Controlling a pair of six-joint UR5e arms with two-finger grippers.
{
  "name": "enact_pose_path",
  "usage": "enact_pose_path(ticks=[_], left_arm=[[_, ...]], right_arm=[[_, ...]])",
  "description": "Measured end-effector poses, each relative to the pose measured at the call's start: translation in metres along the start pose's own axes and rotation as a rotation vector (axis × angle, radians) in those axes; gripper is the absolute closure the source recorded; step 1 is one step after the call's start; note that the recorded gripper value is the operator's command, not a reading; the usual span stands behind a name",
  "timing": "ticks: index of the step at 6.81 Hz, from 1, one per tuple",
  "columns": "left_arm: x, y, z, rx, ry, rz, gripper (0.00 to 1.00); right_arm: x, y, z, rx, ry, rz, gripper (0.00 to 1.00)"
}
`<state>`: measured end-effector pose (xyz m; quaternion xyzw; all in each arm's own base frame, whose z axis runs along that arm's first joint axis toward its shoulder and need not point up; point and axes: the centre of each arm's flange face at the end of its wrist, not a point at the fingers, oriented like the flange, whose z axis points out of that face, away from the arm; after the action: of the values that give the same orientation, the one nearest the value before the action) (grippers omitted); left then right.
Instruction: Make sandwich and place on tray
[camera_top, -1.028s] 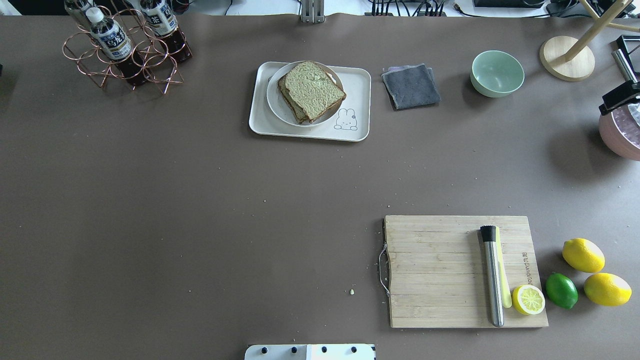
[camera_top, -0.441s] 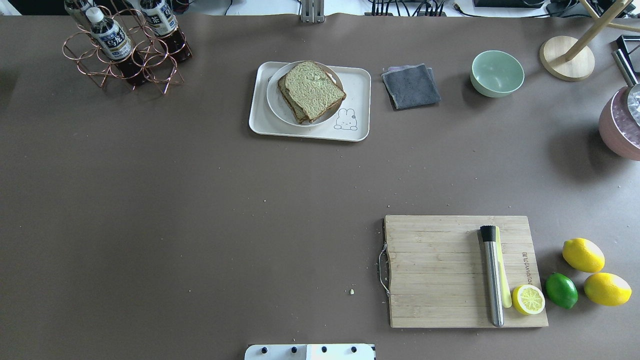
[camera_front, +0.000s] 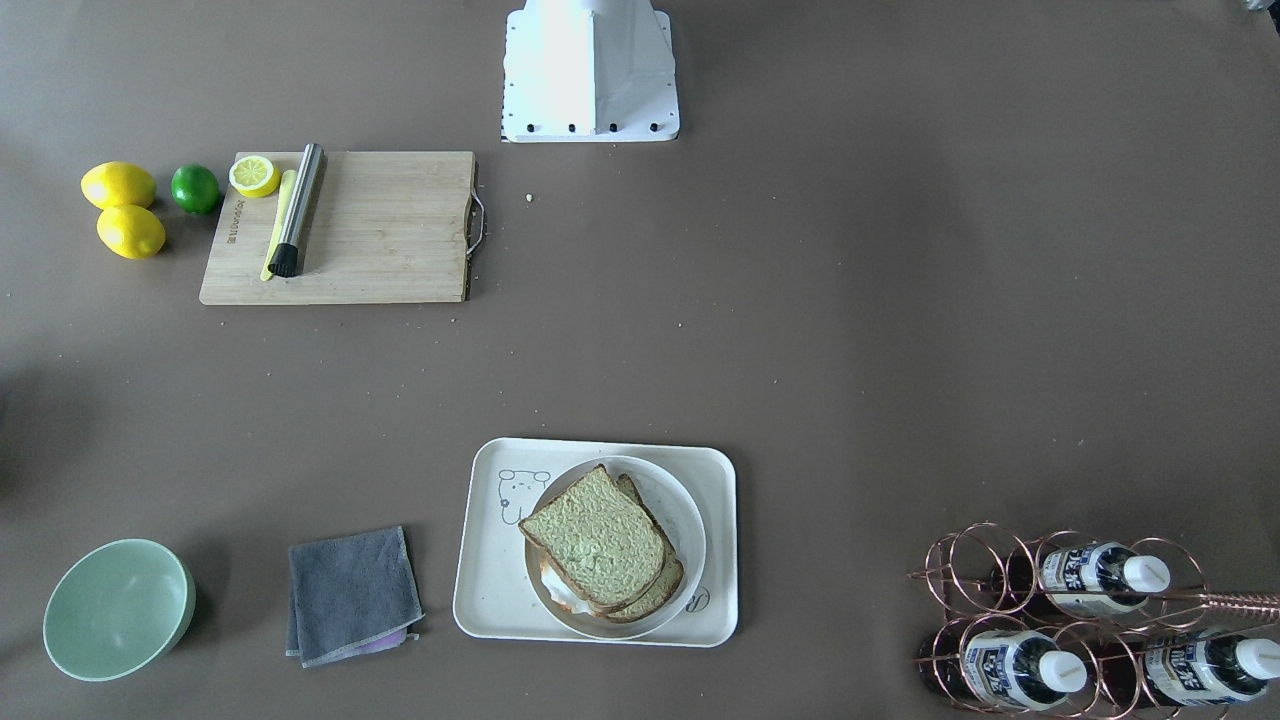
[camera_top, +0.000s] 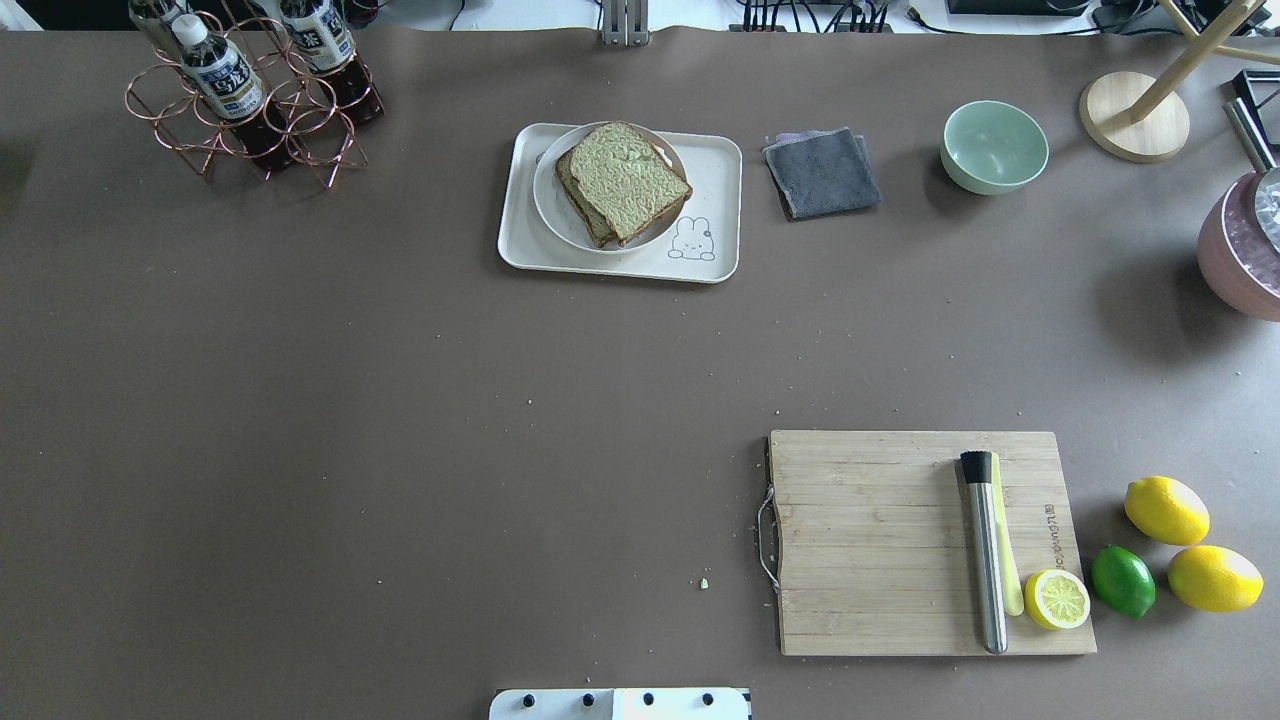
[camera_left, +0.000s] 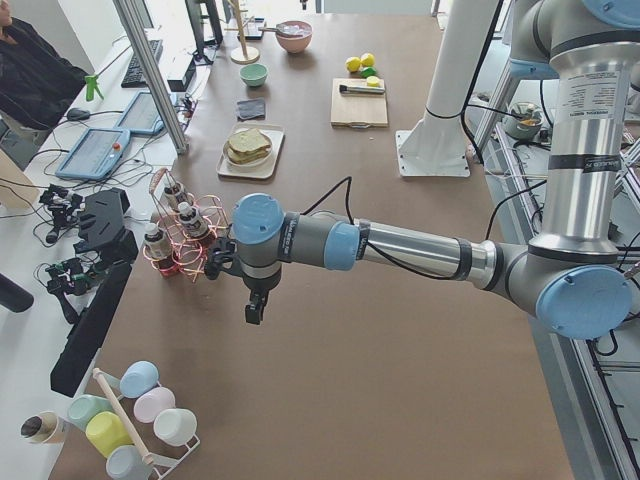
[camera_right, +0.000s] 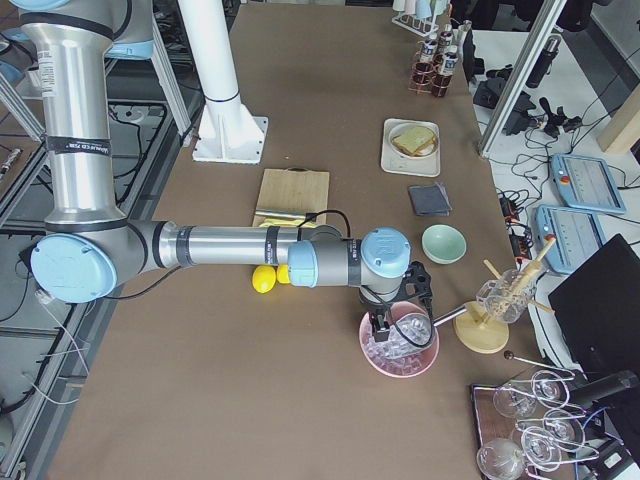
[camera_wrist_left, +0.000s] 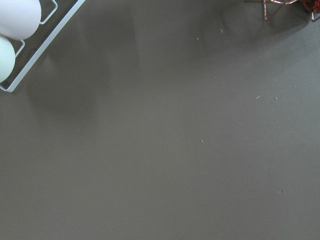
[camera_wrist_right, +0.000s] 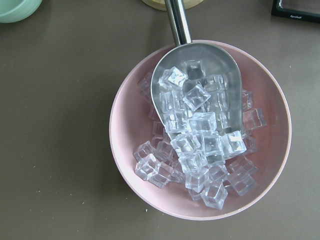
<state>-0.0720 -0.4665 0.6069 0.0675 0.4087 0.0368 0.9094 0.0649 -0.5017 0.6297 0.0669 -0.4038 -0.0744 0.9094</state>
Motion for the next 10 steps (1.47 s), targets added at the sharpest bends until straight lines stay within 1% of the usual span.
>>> enact_pose_path(ticks=[2,4,7,10], left_arm=[[-0.018,0.034,0.004,0.02,-0.001,-0.016,0.03],[-0.028,0.048,0.003,0.033,-0.003,-0.034,0.03],[-0.028,0.048,0.002,0.038,-0.004,-0.038,0.03],[-0.022,0.038,-0.003,0.048,-0.004,-0.046,0.03]], right_arm=[[-0.001,0.006,-0.001,0.001,0.002,0.007,0.01],[-0.002,0.005,-0.002,0.003,0.003,0.012,0.01],[-0.004,0.003,-0.004,0.007,0.005,0.009,0.01],[-0.006,0.001,-0.006,0.011,0.006,0.018,0.01]])
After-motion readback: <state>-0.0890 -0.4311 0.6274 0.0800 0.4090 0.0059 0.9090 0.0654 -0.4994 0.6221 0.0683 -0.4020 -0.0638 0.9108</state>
